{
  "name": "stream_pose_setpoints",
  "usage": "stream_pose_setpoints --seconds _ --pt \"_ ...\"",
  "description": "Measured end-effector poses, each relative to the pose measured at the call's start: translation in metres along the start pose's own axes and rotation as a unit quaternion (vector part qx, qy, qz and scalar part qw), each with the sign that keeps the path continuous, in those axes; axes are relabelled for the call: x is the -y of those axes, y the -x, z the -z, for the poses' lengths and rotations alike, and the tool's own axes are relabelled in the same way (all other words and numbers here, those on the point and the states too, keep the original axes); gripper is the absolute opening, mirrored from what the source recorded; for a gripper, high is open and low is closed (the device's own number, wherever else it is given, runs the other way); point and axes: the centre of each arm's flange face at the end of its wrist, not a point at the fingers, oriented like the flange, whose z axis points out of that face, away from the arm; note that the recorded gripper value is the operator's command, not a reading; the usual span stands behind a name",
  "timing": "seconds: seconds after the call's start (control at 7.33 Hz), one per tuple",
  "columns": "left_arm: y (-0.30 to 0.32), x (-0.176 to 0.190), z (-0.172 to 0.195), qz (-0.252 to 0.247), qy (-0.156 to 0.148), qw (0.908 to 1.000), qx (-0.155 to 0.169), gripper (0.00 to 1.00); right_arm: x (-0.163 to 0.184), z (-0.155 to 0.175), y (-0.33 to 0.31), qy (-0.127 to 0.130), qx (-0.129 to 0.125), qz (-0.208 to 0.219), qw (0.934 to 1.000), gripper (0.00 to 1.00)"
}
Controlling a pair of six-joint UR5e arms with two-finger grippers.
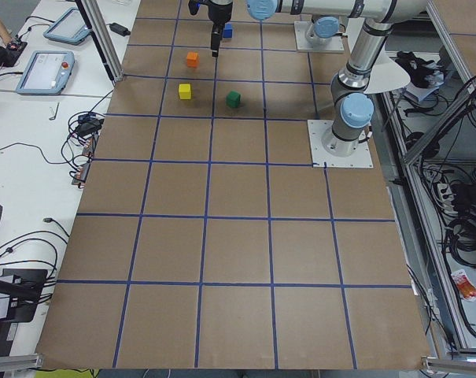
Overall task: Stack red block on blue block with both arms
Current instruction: 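Carry the red cube with the right gripper over the blue cube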
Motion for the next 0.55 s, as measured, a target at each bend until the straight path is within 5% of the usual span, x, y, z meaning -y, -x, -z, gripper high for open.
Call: stream_pose_setpoints --seconds 0.27,0.55 --pt "0.0 0.0 0.0 0.0 0.0 1.0 0.0 1.0 -0.004 -0.025 -0.003 -0.038 -0.014 0.015 0.9991 0.0" --pt "0.0 0.0 0.0 0.0 0.001 1.0 0.0 1.0 -0.006 -0.035 -0.002 -0.048 -0.016 0.019 0.9986 0.0"
